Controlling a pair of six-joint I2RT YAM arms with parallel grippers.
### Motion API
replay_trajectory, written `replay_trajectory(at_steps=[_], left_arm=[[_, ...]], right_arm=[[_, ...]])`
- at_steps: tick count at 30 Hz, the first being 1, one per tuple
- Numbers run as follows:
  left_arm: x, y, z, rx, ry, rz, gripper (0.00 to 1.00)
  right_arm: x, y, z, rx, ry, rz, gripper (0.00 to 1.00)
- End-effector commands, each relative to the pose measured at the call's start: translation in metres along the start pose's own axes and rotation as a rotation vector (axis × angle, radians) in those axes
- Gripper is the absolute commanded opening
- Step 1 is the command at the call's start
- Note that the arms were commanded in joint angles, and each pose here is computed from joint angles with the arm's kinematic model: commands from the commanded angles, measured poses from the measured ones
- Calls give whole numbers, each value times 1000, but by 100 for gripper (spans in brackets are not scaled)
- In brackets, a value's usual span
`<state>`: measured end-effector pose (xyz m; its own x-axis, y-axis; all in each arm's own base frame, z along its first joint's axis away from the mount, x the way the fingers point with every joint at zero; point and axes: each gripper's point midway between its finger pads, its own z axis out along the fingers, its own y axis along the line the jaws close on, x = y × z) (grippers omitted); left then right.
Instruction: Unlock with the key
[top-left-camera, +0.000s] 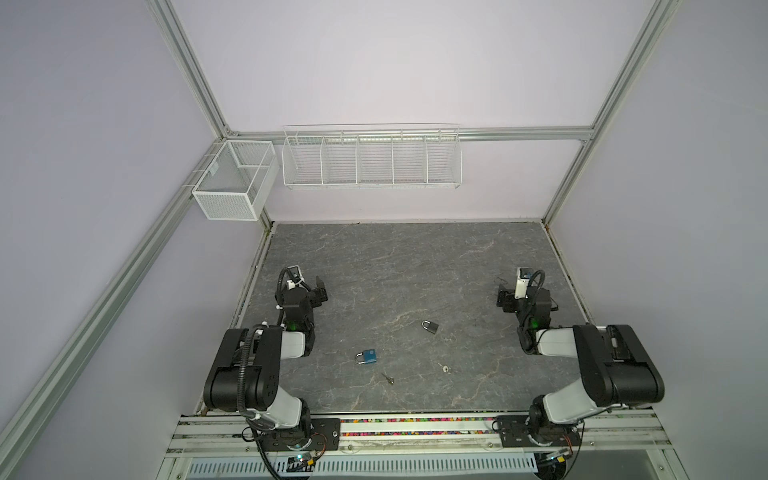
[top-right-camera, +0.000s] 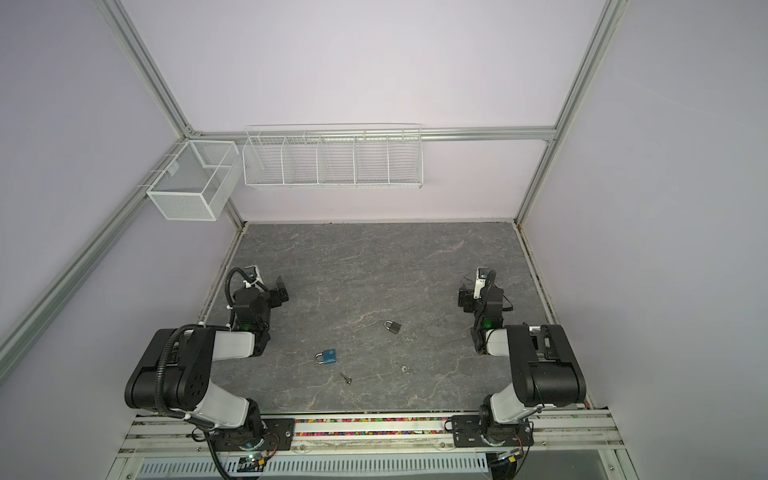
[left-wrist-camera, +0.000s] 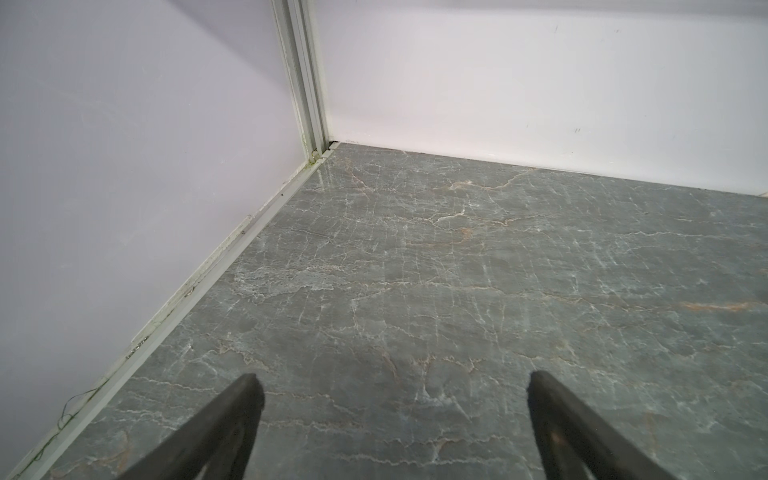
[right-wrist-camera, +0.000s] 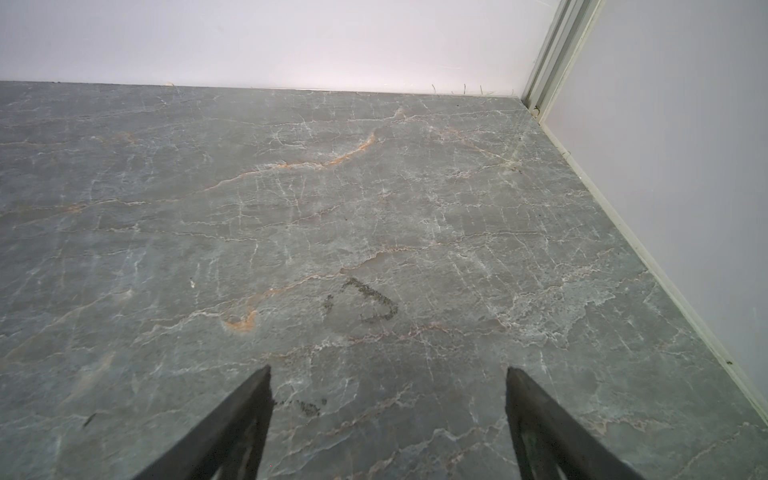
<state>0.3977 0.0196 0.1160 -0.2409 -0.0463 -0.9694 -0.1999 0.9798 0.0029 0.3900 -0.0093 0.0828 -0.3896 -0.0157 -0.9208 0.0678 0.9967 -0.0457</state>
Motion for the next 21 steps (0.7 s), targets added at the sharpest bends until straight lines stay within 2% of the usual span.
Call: replay_trajectory(at_steps=[1,6,11,13,14,17,21], left_arm=[[-19,3,-13,-2,-71,-17,99],[-45,2,-31,26,-83,-21,99],[-71,15,-48,-32,-31,-235,99],[-76,21,-55,-68,-6,-352,99],[-75,24,-57,-87,13,-401,99],[-74,28,-65,-102,20,-516,99],[-76,3,-72,41,91,-543,99]], right_arm=[[-25,-3,-6,7,-27,-6,89],[-51,-8,-22,24,-29,17,88],[-70,-25,-43,113,70,284,89],[-61,-39,-55,219,154,450,89],[-57,-39,-58,218,183,488,89],[-51,-19,-63,110,264,519,89],[-40,3,-70,64,386,446,88]])
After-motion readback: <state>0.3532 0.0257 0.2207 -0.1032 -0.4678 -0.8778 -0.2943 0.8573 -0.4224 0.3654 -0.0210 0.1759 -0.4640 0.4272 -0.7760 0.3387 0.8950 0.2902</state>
